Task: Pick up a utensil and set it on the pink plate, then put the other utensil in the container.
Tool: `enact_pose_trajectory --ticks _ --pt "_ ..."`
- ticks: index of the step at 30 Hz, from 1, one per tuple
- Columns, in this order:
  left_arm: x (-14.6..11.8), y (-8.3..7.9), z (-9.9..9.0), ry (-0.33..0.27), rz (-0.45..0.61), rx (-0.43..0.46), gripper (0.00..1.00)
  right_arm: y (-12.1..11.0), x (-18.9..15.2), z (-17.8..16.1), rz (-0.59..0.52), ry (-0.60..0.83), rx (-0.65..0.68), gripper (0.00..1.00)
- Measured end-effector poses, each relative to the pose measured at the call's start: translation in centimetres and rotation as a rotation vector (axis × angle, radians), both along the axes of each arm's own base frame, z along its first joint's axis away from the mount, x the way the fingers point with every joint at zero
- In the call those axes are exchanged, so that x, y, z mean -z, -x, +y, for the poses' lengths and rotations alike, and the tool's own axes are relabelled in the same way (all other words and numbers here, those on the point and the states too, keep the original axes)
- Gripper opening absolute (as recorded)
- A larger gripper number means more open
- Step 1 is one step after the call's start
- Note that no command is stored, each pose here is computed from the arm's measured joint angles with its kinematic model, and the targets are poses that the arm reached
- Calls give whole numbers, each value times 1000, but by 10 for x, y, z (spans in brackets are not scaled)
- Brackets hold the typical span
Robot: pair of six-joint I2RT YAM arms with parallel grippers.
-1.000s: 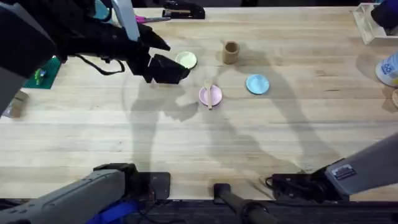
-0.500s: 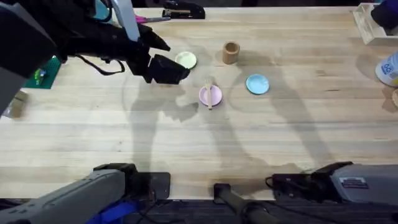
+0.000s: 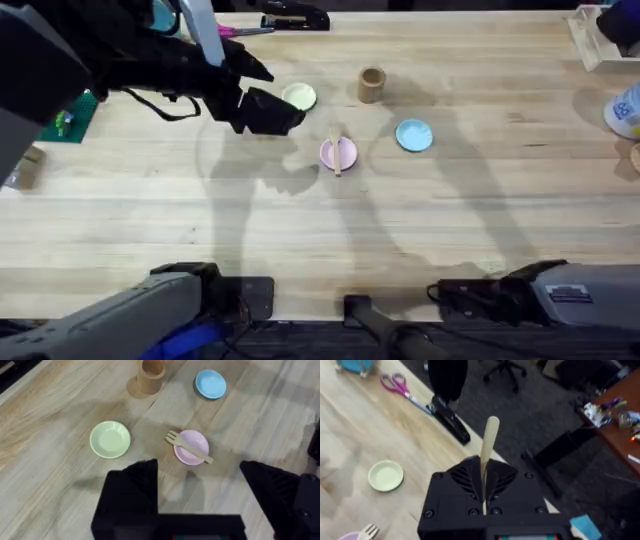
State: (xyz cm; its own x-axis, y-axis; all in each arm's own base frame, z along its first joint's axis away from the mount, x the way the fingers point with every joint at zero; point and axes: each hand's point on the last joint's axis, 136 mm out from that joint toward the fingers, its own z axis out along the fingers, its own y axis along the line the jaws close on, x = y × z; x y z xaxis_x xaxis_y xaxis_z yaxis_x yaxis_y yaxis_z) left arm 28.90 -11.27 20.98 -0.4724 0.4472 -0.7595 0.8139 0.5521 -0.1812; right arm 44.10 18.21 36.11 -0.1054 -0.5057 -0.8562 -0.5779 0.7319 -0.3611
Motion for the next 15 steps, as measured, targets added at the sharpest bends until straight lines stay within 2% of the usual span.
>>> enact_pose_trajectory --ticks 5,15 --pt "0 0 0 0 0 0 995 -6 -6 5 -55 -33 -29 37" --pt "0 0 0 0 0 0 995 -21 32 -1 -97 -74 -14 37"
